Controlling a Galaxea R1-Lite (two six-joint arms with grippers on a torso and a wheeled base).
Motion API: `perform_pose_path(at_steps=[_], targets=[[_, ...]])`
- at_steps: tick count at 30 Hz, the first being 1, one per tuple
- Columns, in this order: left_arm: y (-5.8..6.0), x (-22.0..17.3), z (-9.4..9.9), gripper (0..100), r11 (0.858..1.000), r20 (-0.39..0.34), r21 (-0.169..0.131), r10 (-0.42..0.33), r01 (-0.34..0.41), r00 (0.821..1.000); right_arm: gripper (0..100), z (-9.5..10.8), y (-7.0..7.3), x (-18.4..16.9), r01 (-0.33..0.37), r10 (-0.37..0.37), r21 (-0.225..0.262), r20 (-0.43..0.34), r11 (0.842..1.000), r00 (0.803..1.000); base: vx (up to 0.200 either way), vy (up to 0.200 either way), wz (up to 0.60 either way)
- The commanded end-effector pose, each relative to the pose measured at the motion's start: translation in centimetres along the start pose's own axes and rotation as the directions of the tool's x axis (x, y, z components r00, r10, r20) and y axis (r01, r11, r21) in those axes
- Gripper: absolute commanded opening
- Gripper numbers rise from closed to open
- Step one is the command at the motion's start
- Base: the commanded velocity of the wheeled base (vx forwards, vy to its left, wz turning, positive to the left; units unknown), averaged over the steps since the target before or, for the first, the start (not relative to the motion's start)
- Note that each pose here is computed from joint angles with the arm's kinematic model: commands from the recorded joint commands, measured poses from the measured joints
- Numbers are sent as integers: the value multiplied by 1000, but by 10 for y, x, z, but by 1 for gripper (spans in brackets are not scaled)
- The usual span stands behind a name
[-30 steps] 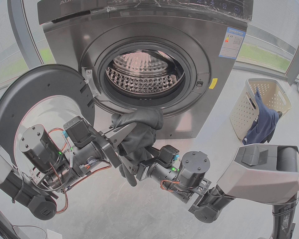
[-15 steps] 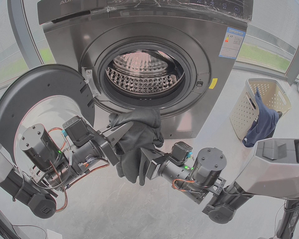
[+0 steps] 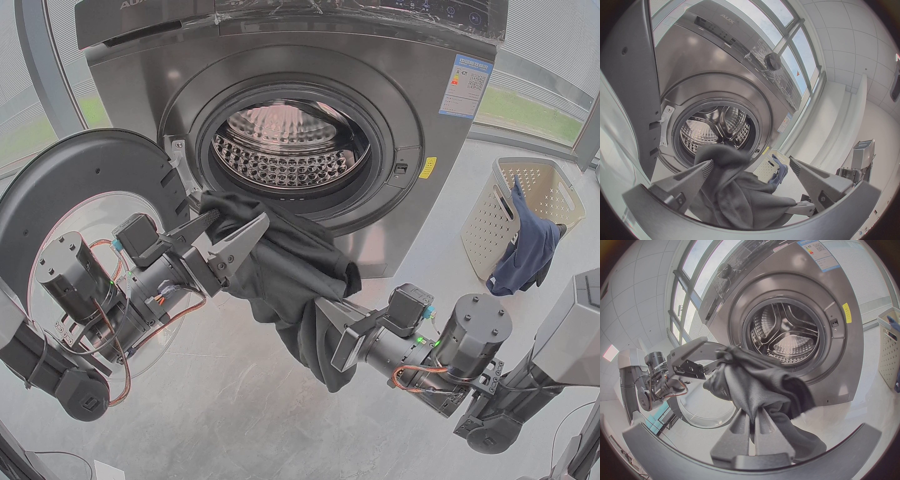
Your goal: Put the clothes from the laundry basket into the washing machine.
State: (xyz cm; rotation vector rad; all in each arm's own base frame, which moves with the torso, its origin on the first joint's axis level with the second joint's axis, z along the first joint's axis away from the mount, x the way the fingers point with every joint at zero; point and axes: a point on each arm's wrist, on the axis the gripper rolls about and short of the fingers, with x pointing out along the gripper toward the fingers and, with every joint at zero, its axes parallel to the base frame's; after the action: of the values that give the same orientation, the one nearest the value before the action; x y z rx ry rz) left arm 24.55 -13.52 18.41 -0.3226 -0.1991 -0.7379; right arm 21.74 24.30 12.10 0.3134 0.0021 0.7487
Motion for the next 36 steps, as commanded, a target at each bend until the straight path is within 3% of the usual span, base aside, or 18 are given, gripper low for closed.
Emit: perform_pose_path(at_steps=[1, 9, 17, 26, 30, 36], targets=[[3, 0, -1, 100, 1000, -4, 1, 9, -9, 1000, 0, 10, 2, -5, -7, 7, 1, 24, 1000, 1000, 0, 0, 0], [1, -2, -5, 100, 1000, -22, -3, 5, -5, 1000, 0, 13, 3, -3, -11, 11, 1, 40, 1000, 999, 0, 0, 0], [4, -11, -25, 100, 1000, -113, -20, 17, -20, 993, 0, 21, -1, 4, -2, 2, 3, 81, 1000, 997, 0, 0, 0], [-2, -17, -38, 100, 999, -183, -42, 4, -12, 983, 0, 26, -1, 10, -4, 3, 3, 109, 1000, 994, 0, 0, 0], [-6, -18, -46, 100, 998, -217, -64, -10, -4, 976, 0, 30, 1, 13, -10, 9, 4, 129, 1000, 992, 0, 0, 0], [-11, -18, -53, 100, 985, -250, -169, -23, -20, 968, 0, 32, 0, 14, -8, 8, 4, 136, 1000, 991, 0, 0, 0]])
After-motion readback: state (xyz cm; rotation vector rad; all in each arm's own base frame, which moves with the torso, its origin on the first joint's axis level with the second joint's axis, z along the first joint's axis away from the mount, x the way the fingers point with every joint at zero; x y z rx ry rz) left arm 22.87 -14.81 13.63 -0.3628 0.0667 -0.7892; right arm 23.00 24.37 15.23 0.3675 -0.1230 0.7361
